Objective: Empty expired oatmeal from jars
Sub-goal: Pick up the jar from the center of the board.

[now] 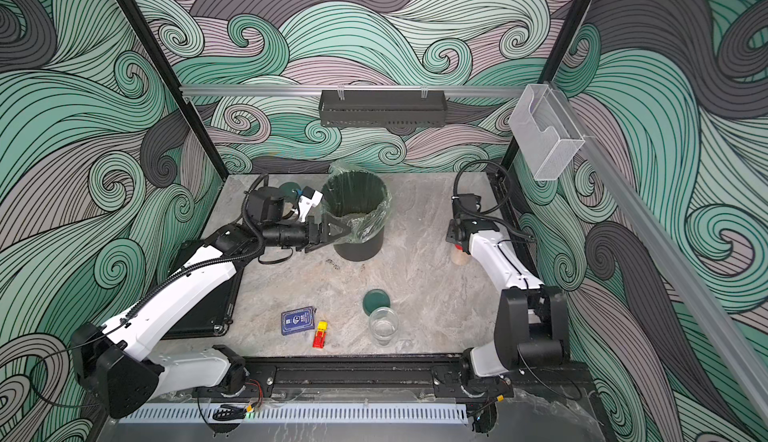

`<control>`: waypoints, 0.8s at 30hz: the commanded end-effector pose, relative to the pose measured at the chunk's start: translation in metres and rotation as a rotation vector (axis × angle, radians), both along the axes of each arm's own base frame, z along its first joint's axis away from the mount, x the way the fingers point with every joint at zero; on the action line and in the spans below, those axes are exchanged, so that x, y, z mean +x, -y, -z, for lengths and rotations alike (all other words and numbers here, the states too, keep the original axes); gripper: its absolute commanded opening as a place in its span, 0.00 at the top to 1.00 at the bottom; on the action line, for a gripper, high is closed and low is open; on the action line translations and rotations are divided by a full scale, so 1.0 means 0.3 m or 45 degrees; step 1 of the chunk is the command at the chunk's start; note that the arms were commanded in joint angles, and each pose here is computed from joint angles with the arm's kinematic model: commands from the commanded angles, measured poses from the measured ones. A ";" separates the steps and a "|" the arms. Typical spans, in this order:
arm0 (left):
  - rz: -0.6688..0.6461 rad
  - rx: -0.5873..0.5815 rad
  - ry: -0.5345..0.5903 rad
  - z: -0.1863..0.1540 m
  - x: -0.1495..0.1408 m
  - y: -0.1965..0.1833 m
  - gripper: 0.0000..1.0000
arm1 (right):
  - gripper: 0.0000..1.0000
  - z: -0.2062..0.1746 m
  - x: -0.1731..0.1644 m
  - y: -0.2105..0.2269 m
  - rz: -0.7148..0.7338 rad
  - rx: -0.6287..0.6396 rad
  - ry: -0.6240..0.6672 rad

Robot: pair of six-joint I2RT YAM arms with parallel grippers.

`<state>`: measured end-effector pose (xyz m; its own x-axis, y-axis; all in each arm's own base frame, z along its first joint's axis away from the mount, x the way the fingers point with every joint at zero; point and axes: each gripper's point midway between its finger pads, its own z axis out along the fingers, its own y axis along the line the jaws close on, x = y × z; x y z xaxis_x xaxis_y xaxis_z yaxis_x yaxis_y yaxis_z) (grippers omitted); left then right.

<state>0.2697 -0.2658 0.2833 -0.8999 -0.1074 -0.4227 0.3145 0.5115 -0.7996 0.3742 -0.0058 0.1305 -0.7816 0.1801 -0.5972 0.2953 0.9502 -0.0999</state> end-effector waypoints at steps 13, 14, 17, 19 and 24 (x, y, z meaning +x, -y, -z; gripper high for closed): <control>0.003 0.162 0.175 0.061 -0.053 -0.078 0.01 | 0.35 -0.262 -0.147 -0.322 -0.409 0.334 0.145; 0.012 0.167 0.187 0.069 -0.062 -0.080 0.01 | 0.35 -0.287 -0.170 -0.352 -0.450 0.383 0.159; 0.036 0.188 0.229 0.092 -0.081 -0.084 0.02 | 0.35 -0.341 -0.243 -0.453 -0.600 0.537 0.170; 0.055 0.210 0.269 0.104 -0.097 -0.081 0.01 | 0.35 -0.372 -0.294 -0.518 -0.697 0.637 0.167; 0.115 0.254 0.396 0.128 -0.150 -0.045 0.01 | 0.35 -0.438 -0.409 -0.624 -0.884 0.819 0.156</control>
